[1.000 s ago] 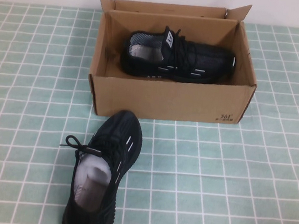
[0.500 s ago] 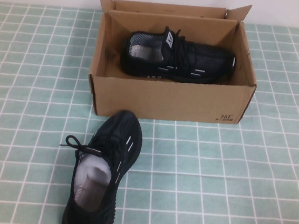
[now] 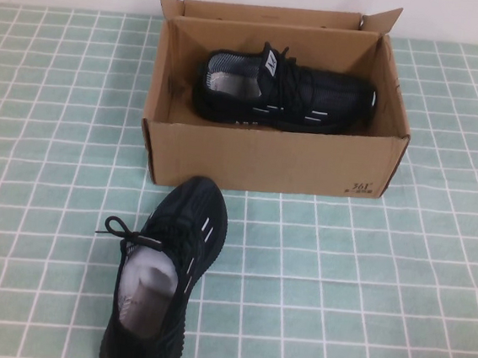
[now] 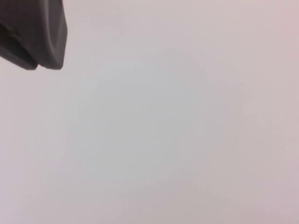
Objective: Put shoes into padded shoe box
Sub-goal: Pick up the shoe from the table
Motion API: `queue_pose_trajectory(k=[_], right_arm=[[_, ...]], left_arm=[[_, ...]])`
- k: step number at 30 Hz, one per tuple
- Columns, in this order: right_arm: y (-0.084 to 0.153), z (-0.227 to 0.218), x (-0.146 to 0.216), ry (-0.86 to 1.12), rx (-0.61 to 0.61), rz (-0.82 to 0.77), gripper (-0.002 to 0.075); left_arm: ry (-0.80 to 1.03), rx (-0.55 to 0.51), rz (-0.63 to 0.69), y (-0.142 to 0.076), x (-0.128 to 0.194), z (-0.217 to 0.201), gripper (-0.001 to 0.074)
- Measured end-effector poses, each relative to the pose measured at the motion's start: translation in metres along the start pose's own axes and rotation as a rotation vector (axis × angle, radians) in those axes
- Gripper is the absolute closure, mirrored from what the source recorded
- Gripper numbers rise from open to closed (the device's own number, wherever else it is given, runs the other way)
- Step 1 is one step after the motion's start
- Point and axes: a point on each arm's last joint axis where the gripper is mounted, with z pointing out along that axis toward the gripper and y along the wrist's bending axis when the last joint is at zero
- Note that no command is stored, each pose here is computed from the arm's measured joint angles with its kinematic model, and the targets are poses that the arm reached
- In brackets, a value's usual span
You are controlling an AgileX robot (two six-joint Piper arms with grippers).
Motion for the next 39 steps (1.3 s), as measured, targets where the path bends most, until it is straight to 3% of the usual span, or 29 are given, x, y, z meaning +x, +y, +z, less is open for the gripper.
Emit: queue_pose_trajectory(k=[3,7,12,15,19,23,31,34,39], right_arm=[[0.000,0.000,0.000,0.000,0.000,0.000,0.0734],[0.000,0.000,0.000,0.000,0.000,0.000,0.0734],[0.000,0.000,0.000,0.000,0.000,0.000,0.0734],[0.000,0.000,0.000,0.000,0.000,0.000,0.0734],[0.000,0.000,0.000,0.000,0.000,0.000,0.0734],[0.000,0.000,0.000,0.000,0.000,0.000,0.0734],[0.000,0.000,0.000,0.000,0.000,0.000,0.0734],[0.000,0.000,0.000,0.000,0.000,0.000,0.0734],[0.000,0.000,0.000,0.000,0.000,0.000,0.0734]], left_arm=[[-0.205,-0.022,-0.094,0.003,-0.019,-0.002,0.0741],[-0.325,-0.057,-0.246,0.009,-0.054,0.005,0.0741],[-0.406,-0.047,-0.259,0.009,-0.116,0.015,0.0741],[-0.378,-0.033,-0.256,0.007,-0.154,0.033,0.0741],[-0.092,-0.013,-0.235,0.003,-0.175,0.078,0.0741],[0.243,-0.013,-0.149,0.000,-0.162,0.133,0.0741],[0.593,-0.008,0.054,0.003,-0.110,0.180,0.0741],[0.772,0.078,0.154,-0.002,-0.092,0.182,0.0741],[0.982,0.356,0.265,-0.025,-0.079,0.190,0.0741]])
